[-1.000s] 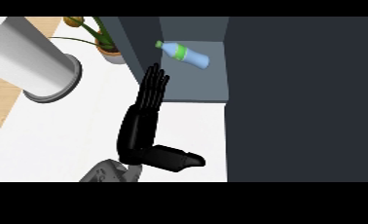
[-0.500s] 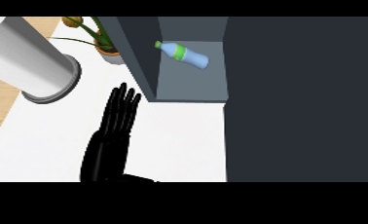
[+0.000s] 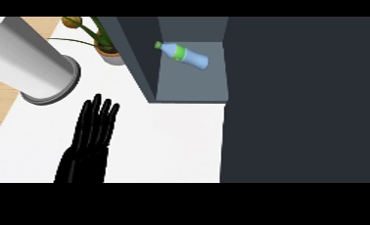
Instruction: Pick up the bottled water, place it into the cabinet and close the cabinet
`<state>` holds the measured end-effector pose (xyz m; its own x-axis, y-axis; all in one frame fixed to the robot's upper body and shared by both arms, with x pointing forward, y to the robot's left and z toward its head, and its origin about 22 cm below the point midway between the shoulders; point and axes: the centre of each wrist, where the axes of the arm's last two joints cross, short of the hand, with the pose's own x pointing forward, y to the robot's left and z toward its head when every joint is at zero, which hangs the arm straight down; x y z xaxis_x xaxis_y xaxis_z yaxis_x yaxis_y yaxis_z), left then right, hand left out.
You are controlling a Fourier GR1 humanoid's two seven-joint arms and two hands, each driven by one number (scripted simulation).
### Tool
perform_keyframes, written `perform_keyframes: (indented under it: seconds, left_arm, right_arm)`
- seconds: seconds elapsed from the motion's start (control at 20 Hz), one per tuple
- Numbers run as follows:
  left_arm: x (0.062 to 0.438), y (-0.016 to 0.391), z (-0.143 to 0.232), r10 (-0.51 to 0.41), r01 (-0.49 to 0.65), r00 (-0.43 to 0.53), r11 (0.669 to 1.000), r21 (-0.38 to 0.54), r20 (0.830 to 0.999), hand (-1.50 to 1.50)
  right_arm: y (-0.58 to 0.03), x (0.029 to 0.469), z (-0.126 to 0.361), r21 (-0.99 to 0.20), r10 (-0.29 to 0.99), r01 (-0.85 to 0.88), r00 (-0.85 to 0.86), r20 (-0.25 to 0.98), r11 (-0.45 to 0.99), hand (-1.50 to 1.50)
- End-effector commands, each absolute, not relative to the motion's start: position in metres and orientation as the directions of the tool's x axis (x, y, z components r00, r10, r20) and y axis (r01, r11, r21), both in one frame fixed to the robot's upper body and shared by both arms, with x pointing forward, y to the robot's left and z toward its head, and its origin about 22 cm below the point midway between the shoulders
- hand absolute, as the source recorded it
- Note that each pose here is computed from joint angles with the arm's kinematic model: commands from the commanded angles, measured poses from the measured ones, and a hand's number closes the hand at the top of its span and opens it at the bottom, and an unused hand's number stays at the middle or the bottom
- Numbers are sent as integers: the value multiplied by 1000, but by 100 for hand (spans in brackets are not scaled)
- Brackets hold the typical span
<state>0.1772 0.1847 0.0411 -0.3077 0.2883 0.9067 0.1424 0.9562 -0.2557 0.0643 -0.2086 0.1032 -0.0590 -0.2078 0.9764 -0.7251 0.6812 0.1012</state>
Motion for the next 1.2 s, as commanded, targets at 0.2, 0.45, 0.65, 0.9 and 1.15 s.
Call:
perform_keyframes:
  seconds: [0.2,0.45,0.65,0.9,1.15]
  left_arm:
    - [163,218,44,268,116,-314,963,-243,911,-150]
    - [155,226,50,289,135,-319,956,-259,902,-150]
    - [150,238,44,288,122,-309,957,-262,907,-150]
    - [145,248,44,291,114,-296,956,-269,910,-150]
    - [149,249,48,305,141,-316,951,-274,898,-150]
  right_arm:
    - [-173,59,158,-142,-107,-746,-276,955,651,150]
    - [-154,74,159,-225,-44,-738,-325,945,636,150]
    - [-144,81,164,-237,-31,-738,-329,944,632,150]
    - [-128,88,171,-250,-46,-738,-356,934,626,150]
    - [-109,107,164,-310,10,-743,-377,926,593,150]
